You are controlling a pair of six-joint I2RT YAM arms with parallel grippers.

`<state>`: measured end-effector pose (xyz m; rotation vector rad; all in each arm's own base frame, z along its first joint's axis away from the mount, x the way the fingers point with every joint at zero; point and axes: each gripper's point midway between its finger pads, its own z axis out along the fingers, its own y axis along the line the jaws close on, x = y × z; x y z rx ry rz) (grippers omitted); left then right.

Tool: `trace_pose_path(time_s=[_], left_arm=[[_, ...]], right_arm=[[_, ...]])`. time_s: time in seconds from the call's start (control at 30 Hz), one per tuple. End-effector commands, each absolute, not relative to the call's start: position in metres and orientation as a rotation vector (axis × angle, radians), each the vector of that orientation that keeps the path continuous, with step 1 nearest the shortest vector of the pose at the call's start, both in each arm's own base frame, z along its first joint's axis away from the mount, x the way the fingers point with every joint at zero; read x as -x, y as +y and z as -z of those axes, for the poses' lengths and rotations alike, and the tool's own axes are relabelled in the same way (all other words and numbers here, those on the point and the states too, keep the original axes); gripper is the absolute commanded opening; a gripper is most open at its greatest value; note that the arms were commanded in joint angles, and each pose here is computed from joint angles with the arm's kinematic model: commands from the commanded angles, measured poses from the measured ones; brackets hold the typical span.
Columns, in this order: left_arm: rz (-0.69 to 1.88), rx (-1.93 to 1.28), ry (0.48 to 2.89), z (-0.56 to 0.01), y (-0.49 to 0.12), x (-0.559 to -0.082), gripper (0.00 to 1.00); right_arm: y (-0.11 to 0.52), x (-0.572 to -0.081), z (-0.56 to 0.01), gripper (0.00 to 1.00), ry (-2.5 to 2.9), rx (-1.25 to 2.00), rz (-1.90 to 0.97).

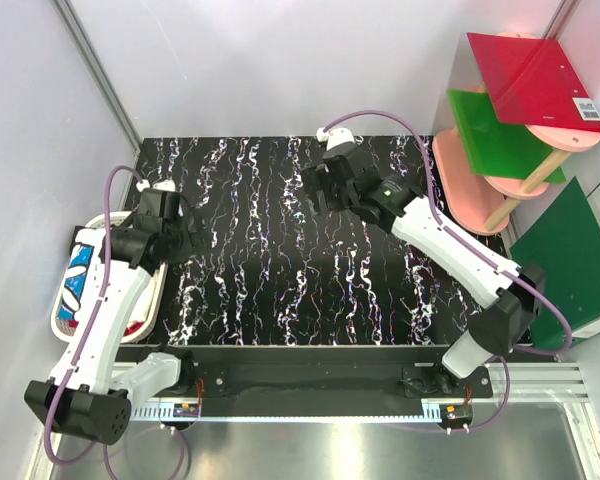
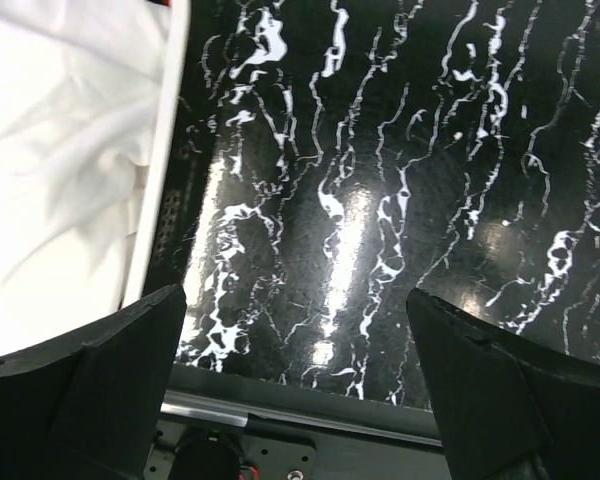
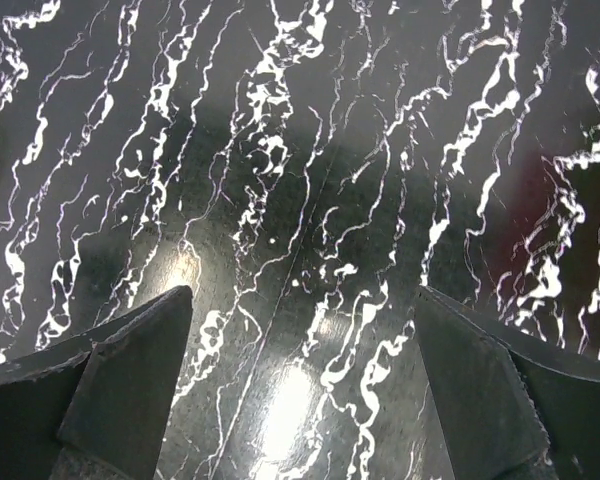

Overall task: Fold and stack the t-shirts
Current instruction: Grab crumpled tshirt from bin with the left arm

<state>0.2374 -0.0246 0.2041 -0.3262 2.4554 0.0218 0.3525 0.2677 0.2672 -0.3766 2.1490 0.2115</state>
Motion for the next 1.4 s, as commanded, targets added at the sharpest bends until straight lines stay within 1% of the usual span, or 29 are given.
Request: trace_pose_path(time_s=[0.0,0.1,0.13,0.2,0.23,0.3,0.33,0.37,0.43,0.53,0.6,0.73,0.87,0.97,1.17,1.2,1.3,1.33,1.37], left_arm=[[0.096,0.226,2.435,-0.215,-0.044,-0.254,0.99],[0.025,0.208,2.491,-0.202,-0.04,-0.256,0.99],[-0.106,0.25,2.532,-0.194,-0.024,-0.254,0.99],[-0.215,0.295,2.539,-0.198,-0.011,-0.257,0.99],[-0.365,0.328,2.566,-0.195,0.006,-0.254,0.99],[-0.483,0.389,2.535,-0.207,0.02,-0.259,0.99],[-0.629,0.411,2.528,-0.209,0.035,-0.256,0.99],[-0.673,0.441,2.495,-0.219,0.042,-0.259,0.99],[-0.756,0.475,2.501,-0.218,0.051,-0.261,0.99],[-0.789,0.533,2.534,-0.209,0.062,-0.263,0.99],[-0.792,0.63,2.556,-0.2,0.077,-0.258,0.99],[-0.727,0.772,2.605,-0.185,0.099,-0.247,0.99],[-0.749,0.879,2.63,-0.176,0.12,-0.232,0.99],[-0.71,0.946,2.679,-0.161,0.123,-0.227,0.99],[-0.633,1.018,2.773,-0.123,0.119,-0.234,0.99],[-0.627,1.021,2.776,-0.12,0.119,-0.238,0.96],[-0.669,1.026,2.804,-0.109,0.125,-0.242,0.42],[-0.68,1.023,2.807,-0.108,0.127,-0.245,0.05],[-0.696,1.022,2.831,-0.103,0.128,-0.246,0.0]], right_arm=[[0.285,-0.361,-0.264,1.0,2.15,0.48,-0.24],[0.3,-0.364,-0.264,1.0,2.157,0.495,-0.295],[0.304,-0.365,-0.26,1.0,2.171,0.493,-0.312],[0.311,-0.367,-0.261,1.0,2.171,0.502,-0.333],[0.312,-0.368,-0.257,1.0,2.178,0.505,-0.333],[0.312,-0.37,-0.253,1.0,2.183,0.511,-0.315],[0.311,-0.371,-0.251,1.0,2.183,0.526,-0.299],[0.309,-0.372,-0.249,1.0,2.185,0.531,-0.284],[0.308,-0.374,-0.246,1.0,2.181,0.562,-0.256],[0.303,-0.378,-0.239,1.0,2.183,0.594,-0.206],[0.297,-0.382,-0.236,1.0,2.188,0.589,-0.176],[0.281,-0.39,-0.228,1.0,2.232,0.521,-0.202],[0.26,-0.399,-0.223,1.0,2.263,0.464,-0.216],[0.25,-0.403,-0.22,1.0,2.277,0.437,-0.224],[0.244,-0.408,-0.222,1.0,2.287,0.404,-0.27],[0.245,-0.408,-0.221,1.0,2.289,0.403,-0.282],[0.245,-0.409,-0.219,1.0,2.293,0.401,-0.286],[0.245,-0.409,-0.219,1.0,2.295,0.403,-0.289],[0.246,-0.408,-0.219,1.0,2.295,0.404,-0.29]])
